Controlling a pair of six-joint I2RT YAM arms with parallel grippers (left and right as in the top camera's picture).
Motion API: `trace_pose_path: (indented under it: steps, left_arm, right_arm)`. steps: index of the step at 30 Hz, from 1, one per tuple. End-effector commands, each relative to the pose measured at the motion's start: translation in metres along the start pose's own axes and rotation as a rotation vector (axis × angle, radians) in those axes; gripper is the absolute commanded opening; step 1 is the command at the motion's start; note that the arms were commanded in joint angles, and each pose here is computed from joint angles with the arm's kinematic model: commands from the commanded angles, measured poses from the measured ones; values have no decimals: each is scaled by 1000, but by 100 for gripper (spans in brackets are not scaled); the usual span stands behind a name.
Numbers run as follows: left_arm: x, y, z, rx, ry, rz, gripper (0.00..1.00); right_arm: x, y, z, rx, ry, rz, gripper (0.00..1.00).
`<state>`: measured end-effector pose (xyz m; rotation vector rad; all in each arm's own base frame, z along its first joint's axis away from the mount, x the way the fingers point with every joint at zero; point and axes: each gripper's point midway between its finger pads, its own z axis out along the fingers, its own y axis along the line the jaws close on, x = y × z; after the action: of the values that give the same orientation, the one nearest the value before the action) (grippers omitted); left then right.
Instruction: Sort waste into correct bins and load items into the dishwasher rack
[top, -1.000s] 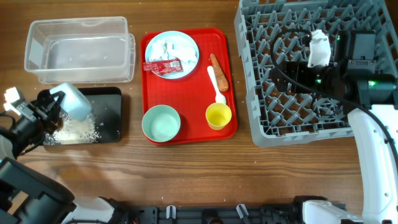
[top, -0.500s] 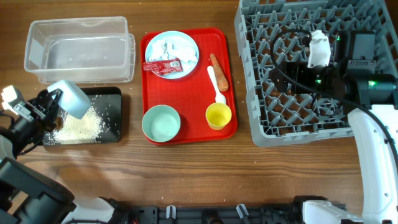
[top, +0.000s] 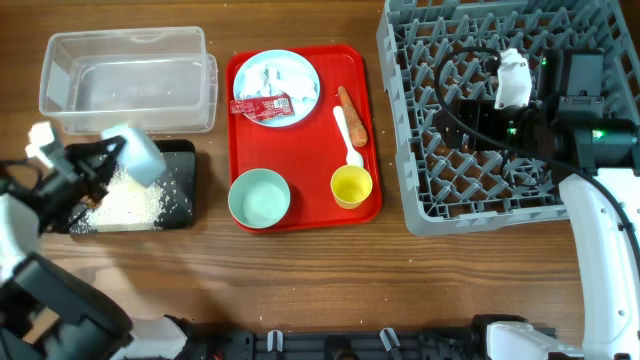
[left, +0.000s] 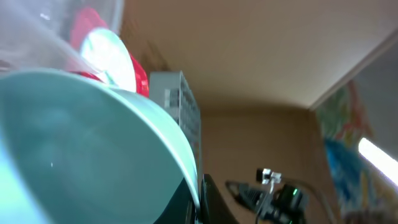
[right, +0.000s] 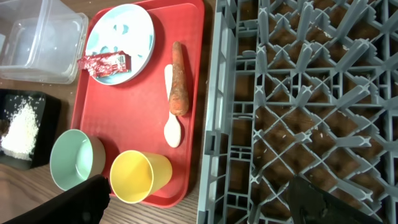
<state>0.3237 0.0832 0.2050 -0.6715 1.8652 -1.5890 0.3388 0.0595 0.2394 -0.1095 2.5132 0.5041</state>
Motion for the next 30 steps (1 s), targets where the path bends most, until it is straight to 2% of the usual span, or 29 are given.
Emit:
trace_pose_path:
  steps: [1, 3, 6, 9, 12, 15, 17, 20, 22, 25, 26, 27, 30]
  left_arm:
    - [21, -27, 31, -112, 91, 153, 4]
    - [26, -29, 55, -272, 100, 237, 4]
    - [40, -46, 90, -348, 104, 369, 4]
    - [78, -51, 144, -443, 155, 559, 4]
    - [123, -36, 196, -601, 185, 825, 4]
    - [160, -9, 231, -721, 223, 1005, 4]
    - [187, 18, 252, -745, 302, 1069, 4]
    - [203, 76, 271, -842, 401, 1158, 4]
    - [209, 98, 274, -870, 447, 1164, 4]
    - [211, 99, 275, -867, 458, 1180, 6]
    - [211, 101, 272, -875, 473, 1184, 8]
    - [212, 103, 270, -884, 484, 1184, 19]
    - [212, 103, 268, -890, 489, 1182, 67]
  right_arm:
    - [-6, 0, -1, 8, -11, -19, 94]
    - [-5, 0, -1, 8, -10, -19, 94]
    - [-6, 0, -1, 8, -11, -19, 94]
    - [-5, 0, -1, 8, -9, -18, 94]
    - [-4, 0, -1, 8, -5, -16, 94]
    - [-5, 0, -1, 8, -8, -17, 94]
    - [-5, 0, -1, 8, -7, -16, 94]
    - [-5, 0, -1, 8, -7, -17, 94]
    - [-4, 0, -1, 8, -7, -16, 94]
    - [-6, 0, -1, 8, -11, -18, 94]
    - [-6, 0, -1, 9, -11, -19, 94]
    - [-6, 0, -1, 9, -11, -18, 94]
    - [-7, 0, -1, 9, -15, -21, 94]
